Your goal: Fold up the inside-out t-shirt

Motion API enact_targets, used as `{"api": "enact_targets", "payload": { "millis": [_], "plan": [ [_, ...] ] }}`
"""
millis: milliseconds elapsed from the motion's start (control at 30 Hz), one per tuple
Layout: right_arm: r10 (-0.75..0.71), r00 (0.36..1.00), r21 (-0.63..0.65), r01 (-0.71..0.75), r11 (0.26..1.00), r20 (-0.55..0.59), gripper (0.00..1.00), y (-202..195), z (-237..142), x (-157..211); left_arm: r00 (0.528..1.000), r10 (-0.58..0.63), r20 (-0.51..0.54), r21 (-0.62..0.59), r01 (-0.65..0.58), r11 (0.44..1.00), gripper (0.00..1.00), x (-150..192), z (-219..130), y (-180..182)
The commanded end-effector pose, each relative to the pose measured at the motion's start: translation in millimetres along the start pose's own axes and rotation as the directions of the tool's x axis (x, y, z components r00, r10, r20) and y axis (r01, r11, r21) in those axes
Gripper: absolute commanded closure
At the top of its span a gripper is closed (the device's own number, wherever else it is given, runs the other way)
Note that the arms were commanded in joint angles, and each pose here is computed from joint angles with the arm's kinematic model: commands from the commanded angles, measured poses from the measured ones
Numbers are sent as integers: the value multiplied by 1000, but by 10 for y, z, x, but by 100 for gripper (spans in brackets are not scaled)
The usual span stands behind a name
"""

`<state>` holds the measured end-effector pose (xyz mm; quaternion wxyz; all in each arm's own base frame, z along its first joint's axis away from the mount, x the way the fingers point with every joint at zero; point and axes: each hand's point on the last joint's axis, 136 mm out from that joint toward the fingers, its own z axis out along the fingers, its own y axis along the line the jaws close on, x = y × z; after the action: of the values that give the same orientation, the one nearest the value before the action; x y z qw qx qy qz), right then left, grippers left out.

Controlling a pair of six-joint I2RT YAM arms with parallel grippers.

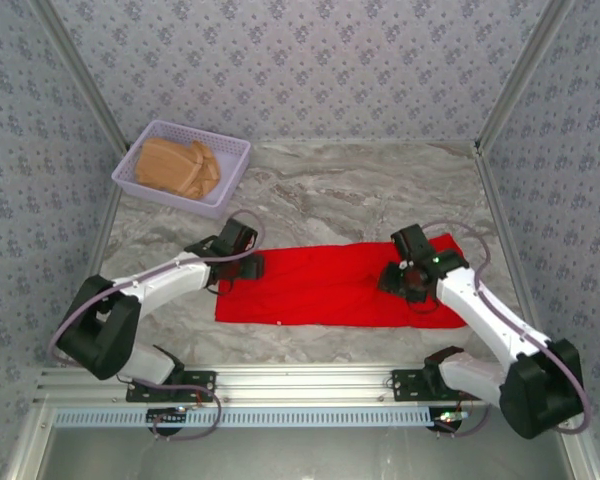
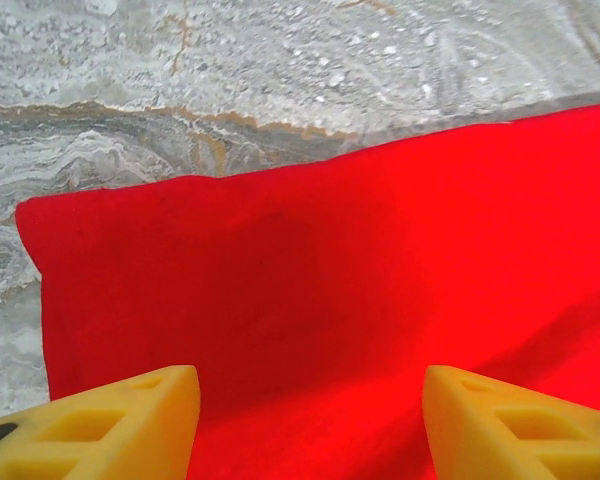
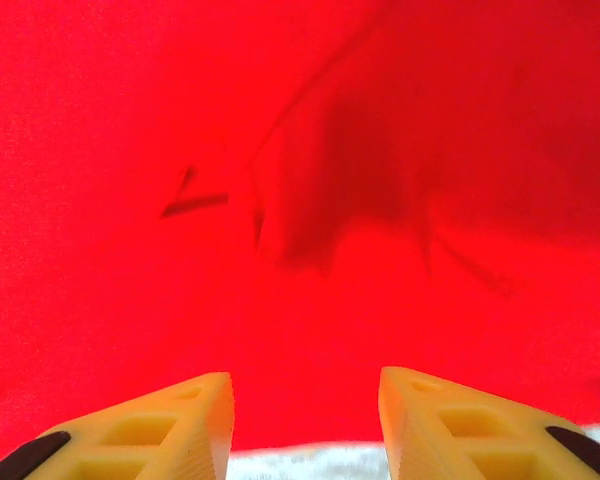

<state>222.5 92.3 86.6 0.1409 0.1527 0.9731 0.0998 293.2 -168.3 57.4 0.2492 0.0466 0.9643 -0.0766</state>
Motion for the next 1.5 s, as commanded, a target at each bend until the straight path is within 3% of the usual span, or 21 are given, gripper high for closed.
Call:
{"api": "enact_targets", "payload": {
  "millis": [0,200,500,667,767,867,1167,1467],
  "plan": [
    [-20,999,-20,21,1000,51,55,116,136,-299,1000,-24,-18,-9,24,1000,40,18,111,108],
    [-43,995,28,46,999,-87,56,21,536,-229,996,-70,-53,-46,67,997,40,221,235,342],
    [-68,971,93,91,991,-230,54,-220,616,88,989,-140,-47,-123,134,983,39,258,307,636],
    [-128,984,85,139,987,-120,50,-148,265,-184,988,-152,39,-100,155,983,37,37,115,602],
    [-136,989,33,138,990,-50,37,-44,153,-284,982,-153,111,-79,162,984,30,-88,-79,574],
    [-135,990,12,136,991,-36,32,-1,208,-315,979,-144,142,-7,146,989,26,-148,-177,445],
    [-118,993,-54,119,991,13,31,115,391,-515,999,-53,10,152,51,987,28,38,-52,-115],
    [-104,989,-131,90,987,-103,34,241,840,-298,986,-134,-95,9,135,991,28,397,217,338]
  ]
}}
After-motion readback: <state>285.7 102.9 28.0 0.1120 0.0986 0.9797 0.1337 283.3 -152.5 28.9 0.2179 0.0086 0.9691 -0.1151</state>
